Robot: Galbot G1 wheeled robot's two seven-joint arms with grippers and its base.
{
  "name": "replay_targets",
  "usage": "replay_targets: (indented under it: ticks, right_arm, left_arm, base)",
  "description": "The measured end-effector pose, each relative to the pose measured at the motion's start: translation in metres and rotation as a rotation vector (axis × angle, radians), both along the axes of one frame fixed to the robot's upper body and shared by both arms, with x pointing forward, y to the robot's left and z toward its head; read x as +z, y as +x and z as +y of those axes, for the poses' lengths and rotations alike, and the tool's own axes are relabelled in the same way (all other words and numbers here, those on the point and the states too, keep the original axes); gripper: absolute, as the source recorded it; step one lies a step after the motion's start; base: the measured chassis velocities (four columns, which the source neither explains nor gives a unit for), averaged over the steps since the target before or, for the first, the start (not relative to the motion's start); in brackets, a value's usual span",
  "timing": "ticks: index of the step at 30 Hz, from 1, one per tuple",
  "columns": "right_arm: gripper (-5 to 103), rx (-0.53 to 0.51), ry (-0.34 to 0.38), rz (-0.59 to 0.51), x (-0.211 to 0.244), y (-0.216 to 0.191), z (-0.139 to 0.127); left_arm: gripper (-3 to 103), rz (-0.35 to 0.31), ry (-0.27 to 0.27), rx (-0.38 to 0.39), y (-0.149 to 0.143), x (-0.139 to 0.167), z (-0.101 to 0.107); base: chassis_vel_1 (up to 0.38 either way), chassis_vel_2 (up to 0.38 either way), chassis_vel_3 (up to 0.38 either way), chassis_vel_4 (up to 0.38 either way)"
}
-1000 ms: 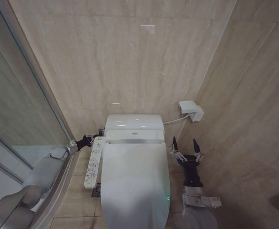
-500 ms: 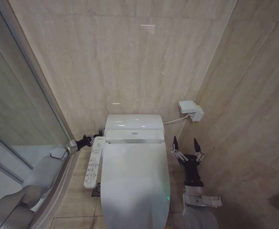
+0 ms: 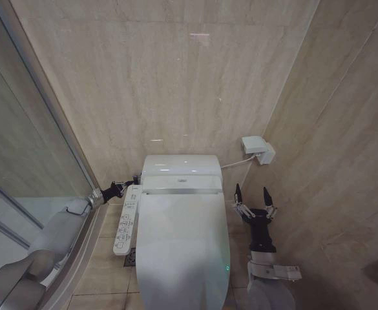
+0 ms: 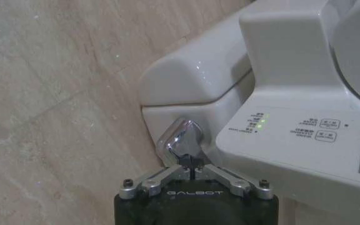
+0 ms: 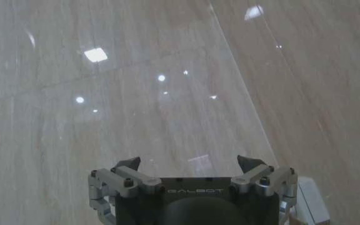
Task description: Open the toilet lid, clean the toilet bowl with a toilet brush, close the toilet lid, and flush.
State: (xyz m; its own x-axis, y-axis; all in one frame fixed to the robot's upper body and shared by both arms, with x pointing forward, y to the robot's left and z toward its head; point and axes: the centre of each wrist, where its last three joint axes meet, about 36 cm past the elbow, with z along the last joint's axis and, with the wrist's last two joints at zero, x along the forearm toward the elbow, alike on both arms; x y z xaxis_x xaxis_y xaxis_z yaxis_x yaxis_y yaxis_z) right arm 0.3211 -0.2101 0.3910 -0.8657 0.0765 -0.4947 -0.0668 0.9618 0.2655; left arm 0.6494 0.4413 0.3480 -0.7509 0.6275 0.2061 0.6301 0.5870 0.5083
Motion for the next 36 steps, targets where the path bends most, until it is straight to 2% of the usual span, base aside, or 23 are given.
replay_targets:
  ticks: [21, 28, 31, 34, 35, 36]
  right_arm:
    - [100, 0.0, -0.006, 0.002, 0.0, -0.001, -0.002]
    - [100, 0.0, -0.006, 0.006, -0.001, -0.003, -0.001]
    - [100, 0.0, -0.006, 0.005, -0.001, -0.004, -0.001]
    - [100, -0.003, -0.003, 0.005, 0.0, -0.007, -0.001]
    - [100, -0.003, -0.003, 0.005, 0.0, -0.007, -0.001]
    - [100, -0.004, -0.002, 0.004, 0.0, -0.008, -0.001]
  left_arm:
    - [0, -0.015, 0.004, -0.004, -0.002, 0.005, 0.003]
    - [0, -0.045, -0.027, -0.015, -0.007, 0.011, 0.001]
    - [0, -0.083, -0.051, -0.005, -0.01, 0.02, 0.002]
    - [0, -0.157, -0.182, 0.08, -0.029, 0.037, 0.003]
    - [0, -0.157, -0.182, 0.08, -0.029, 0.037, 0.003]
    - [0, -0.177, -0.223, 0.104, -0.036, 0.042, 0.001]
  base:
    - [0.0, 0.0, 0.0, 0.0]
    - [0.0, 0.0, 0.0, 0.0]
    - [0.0, 0.0, 0.0, 0.0]
    - [0.0, 0.0, 0.0, 0.0]
    - [0.0, 0.0, 0.0, 0.0]
    - [0.0, 0.0, 0.0, 0.0]
